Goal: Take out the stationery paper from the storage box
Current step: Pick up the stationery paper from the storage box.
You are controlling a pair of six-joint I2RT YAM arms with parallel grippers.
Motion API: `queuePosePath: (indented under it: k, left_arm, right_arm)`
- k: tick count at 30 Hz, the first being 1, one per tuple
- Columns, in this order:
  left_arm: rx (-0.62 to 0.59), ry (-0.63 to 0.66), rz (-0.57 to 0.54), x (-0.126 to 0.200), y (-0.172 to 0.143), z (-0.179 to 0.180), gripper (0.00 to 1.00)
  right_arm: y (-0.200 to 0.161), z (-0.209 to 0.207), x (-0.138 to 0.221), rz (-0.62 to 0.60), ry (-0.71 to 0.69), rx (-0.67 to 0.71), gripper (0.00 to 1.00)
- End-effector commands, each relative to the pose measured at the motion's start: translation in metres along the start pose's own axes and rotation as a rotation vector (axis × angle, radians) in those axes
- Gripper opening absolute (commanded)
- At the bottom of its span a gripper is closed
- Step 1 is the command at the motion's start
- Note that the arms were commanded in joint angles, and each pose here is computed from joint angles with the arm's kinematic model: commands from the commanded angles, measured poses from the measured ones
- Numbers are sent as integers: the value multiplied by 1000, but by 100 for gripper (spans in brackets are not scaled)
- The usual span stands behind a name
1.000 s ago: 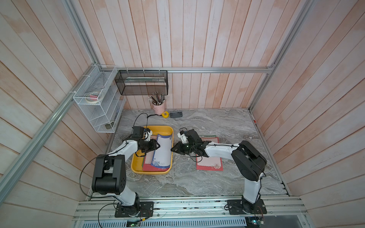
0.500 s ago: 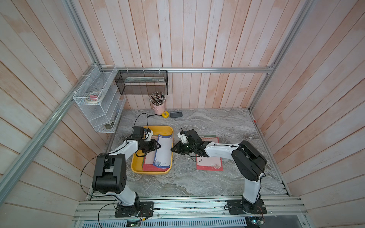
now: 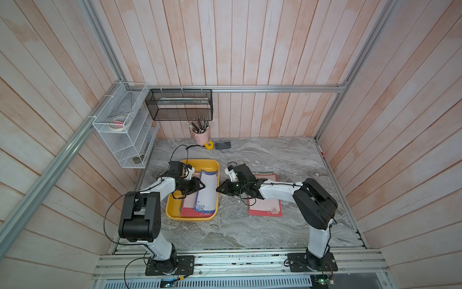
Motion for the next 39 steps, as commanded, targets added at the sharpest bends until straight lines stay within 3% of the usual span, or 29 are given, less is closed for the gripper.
queuePosePath:
  k: [1,11,21,34,39]
  left_arm:
    - [2,19,6,0,2,0,50]
    - [3,-13,5,-2,3,-1,45]
    - [4,-5,63,-15,0,1,49]
    - [-22,-7,51,-13,3,-3,33]
    - [-19,-14,57,-15,3,-3,39]
  right_arm:
    - [2,1,0,-5,14,4,22]
    - [2,2,1,-7,19,5,22]
    - [2,3,1,-4,24,9,22]
    - [1,2,3,-8,23,8,21]
    - [0,2,3,-8,24,8,21]
Point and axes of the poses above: each gripper's point midway between its finger pads, its own x axis back along the fingers, its own z axis along the line the jaws close on, y = z × x, the point moved 10 cm from there along x, back along the fingers, and after that the axes turned 13 degrees about -x, right-handed, at the moved point
